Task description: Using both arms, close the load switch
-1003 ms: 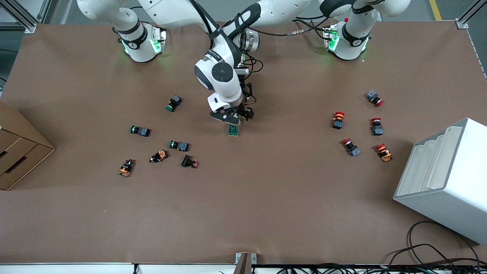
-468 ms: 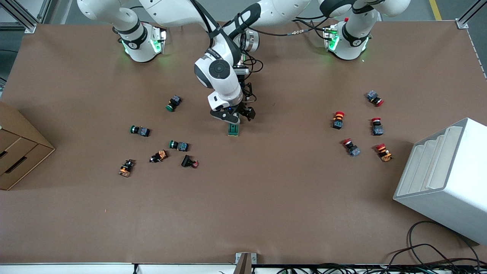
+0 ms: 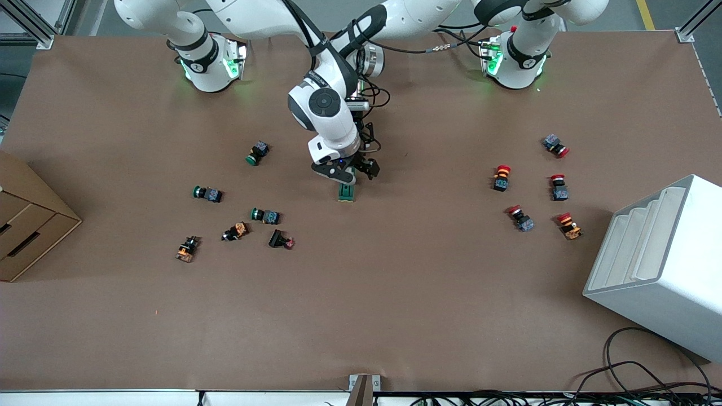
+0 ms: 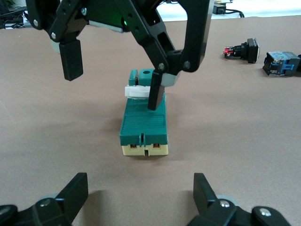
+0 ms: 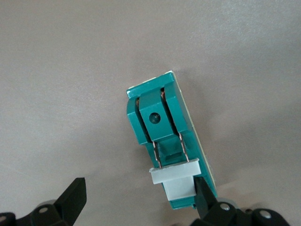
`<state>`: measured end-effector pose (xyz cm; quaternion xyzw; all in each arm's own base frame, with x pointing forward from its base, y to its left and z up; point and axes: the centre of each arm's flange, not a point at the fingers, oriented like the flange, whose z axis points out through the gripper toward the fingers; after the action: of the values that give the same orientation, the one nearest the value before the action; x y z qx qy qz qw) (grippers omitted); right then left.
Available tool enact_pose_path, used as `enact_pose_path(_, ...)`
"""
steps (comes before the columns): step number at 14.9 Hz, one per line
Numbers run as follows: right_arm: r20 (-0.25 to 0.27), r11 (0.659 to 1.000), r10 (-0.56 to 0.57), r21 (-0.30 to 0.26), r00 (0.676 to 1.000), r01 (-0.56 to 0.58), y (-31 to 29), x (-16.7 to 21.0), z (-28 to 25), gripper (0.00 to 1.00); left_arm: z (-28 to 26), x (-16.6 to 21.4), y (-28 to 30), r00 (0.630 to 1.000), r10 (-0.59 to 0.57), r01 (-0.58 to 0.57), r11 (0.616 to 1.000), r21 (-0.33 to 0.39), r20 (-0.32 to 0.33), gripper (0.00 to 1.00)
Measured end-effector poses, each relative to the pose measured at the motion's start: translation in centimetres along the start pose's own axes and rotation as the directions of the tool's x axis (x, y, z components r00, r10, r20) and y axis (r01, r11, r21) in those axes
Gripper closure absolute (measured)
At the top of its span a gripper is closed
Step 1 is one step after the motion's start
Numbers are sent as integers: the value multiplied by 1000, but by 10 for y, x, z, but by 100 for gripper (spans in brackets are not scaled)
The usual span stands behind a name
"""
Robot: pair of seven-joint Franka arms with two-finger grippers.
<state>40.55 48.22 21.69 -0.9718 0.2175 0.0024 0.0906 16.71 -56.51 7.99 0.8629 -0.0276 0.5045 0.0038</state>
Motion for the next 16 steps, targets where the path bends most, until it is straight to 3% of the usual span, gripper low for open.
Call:
enact_pose_path(11,-33,995,56,86,998,-53,-25,35,-38,0,0,0,0,1000,0,0,1000,0,0,1)
enact_pose_path(16,-34,994,57,91,998,-53,-31,37,-33,0,0,0,0,1000,0,0,1000,0,0,1)
